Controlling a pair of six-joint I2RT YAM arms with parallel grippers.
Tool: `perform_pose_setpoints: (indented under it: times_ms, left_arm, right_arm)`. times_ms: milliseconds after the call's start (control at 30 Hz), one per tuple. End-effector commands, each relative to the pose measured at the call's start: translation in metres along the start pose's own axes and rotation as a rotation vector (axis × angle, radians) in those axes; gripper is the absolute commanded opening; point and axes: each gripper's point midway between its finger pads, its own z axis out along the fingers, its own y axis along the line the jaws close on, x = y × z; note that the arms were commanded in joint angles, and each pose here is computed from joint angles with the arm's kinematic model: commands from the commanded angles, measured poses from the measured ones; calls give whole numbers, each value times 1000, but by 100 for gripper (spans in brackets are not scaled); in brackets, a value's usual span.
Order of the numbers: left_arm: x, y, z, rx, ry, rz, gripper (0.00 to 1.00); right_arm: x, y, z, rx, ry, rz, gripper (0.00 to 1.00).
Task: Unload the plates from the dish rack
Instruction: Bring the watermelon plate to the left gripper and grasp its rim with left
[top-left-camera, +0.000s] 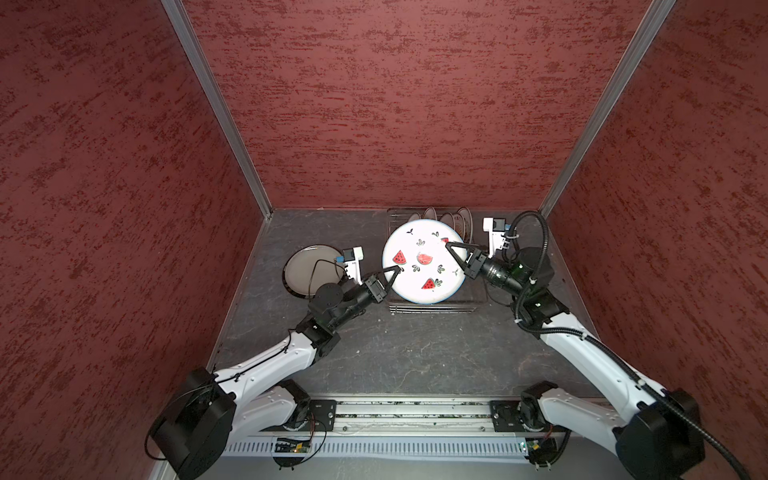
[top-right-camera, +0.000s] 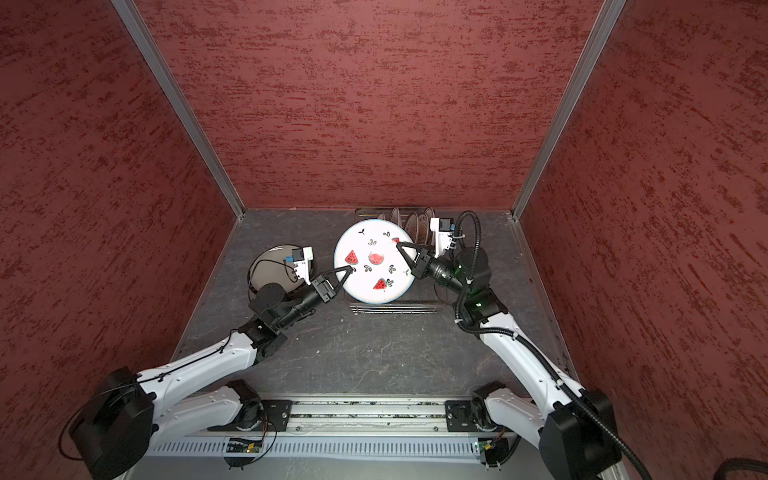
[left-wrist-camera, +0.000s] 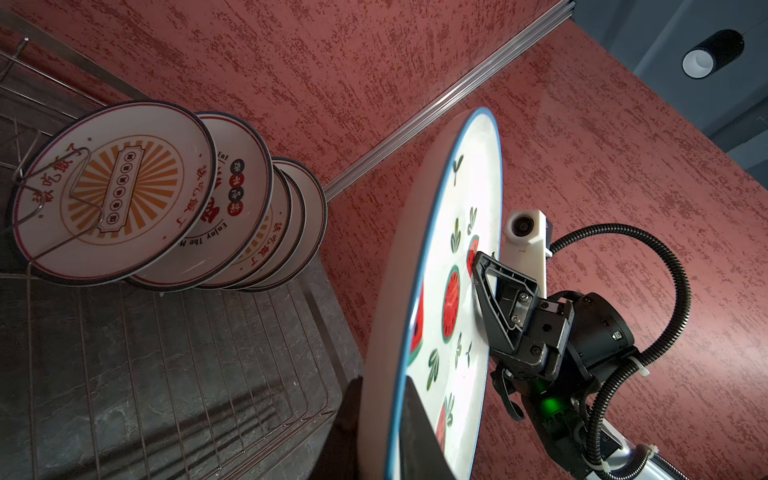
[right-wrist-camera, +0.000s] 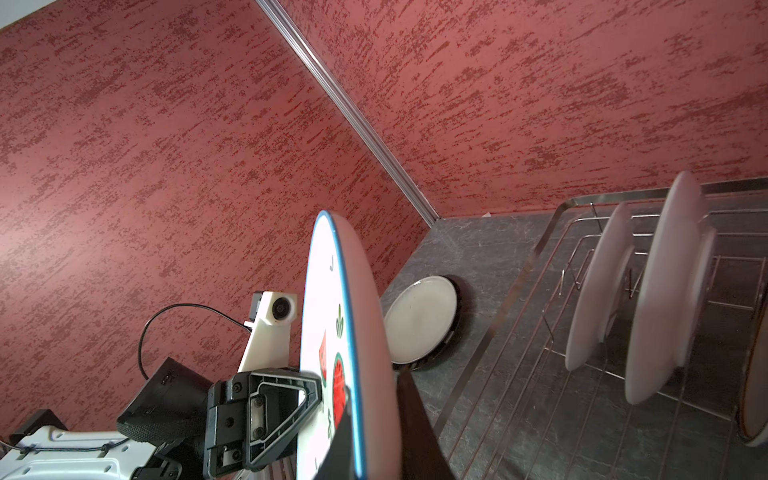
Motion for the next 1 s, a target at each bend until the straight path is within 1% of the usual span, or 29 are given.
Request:
perform_pose_setpoints:
  times_ms: [0,100,233,467,633,767,900,967]
  left_arm:
    - [3,-20,3,78,24,32,20]
    - [4,-23,4,97,31,28,24]
    - [7,-23,7,117,35,20,24]
    - [8,-24,7,126,41,8,9]
    - [10,-25,9,140,57,-11,0]
    - [8,-22,10,132,52,-40,0]
    - [3,-19,12,123,40,-58,0]
    - [2,-20,12,127,39,-60,0]
  right_arm:
    - [-21,27,1,-89,-64,-64,0]
    - [-21,27,1,-92,-61,-61,0]
    - [-22,25,1,-86,-74,-52,0]
    - [-18,12,6,-36,-58,-29,0]
    - [-12,0,13,-7,-31,-2,22]
    - [-7,-4,16,-9,-17,16,30]
    - [-1,-7,18,-14,-3,29,36]
    - [0,-8,18,-14,-2,35,41]
